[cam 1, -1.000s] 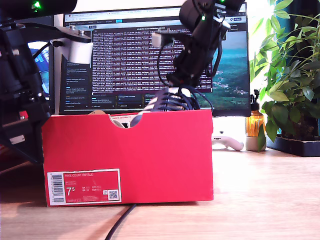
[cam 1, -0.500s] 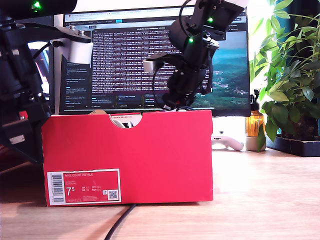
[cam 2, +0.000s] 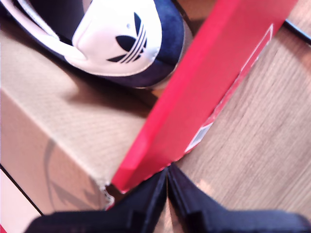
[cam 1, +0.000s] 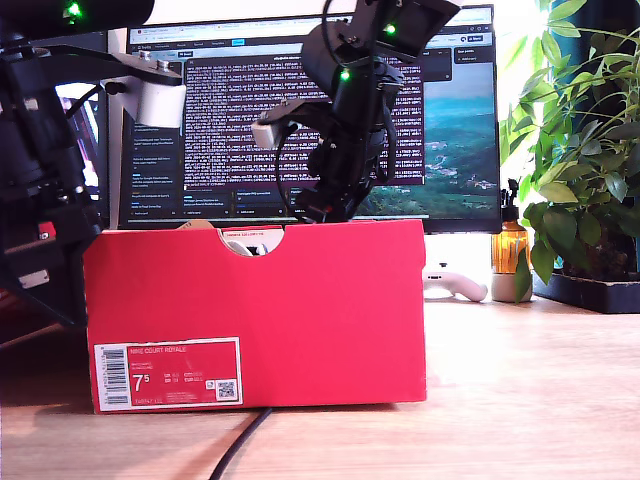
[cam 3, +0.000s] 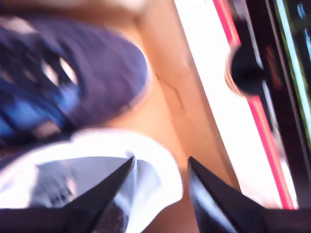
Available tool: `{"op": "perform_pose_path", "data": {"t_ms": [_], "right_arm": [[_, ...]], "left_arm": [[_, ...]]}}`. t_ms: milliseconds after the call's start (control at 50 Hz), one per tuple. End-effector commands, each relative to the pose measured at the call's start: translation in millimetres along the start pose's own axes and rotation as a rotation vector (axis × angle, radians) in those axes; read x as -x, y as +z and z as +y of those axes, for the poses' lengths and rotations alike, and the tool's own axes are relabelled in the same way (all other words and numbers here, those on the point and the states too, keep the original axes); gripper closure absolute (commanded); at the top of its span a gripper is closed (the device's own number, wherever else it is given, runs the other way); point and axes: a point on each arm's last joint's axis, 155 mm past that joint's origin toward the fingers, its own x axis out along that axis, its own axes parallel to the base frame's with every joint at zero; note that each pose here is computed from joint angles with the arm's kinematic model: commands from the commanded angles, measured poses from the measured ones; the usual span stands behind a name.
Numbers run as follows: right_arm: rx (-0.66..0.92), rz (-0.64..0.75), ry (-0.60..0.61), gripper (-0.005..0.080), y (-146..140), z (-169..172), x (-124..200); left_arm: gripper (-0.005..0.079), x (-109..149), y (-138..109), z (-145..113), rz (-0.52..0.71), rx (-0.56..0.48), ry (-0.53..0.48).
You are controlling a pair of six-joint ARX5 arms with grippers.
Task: Pack the blue shoes by picking the first shoe and placing it inside the red shoebox, left side, then picking and rotating the second shoe and placing it in the shoebox
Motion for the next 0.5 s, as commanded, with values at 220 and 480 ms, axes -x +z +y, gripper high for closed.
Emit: {"op": "perform_pose_path", "data": {"t_ms": [220,480], "right_arm": [[-0.108,0.052,-0.158,0.0581,7,-38,50],[-0.197,-0.056,-0.181,0.0763,30,-54,104]], "left_arm": [[0.0759,0,8,-6,-0.022,0.013,-0.034],[0.0759,0,6,-9,-0.018,0.016,-0.052]]}}
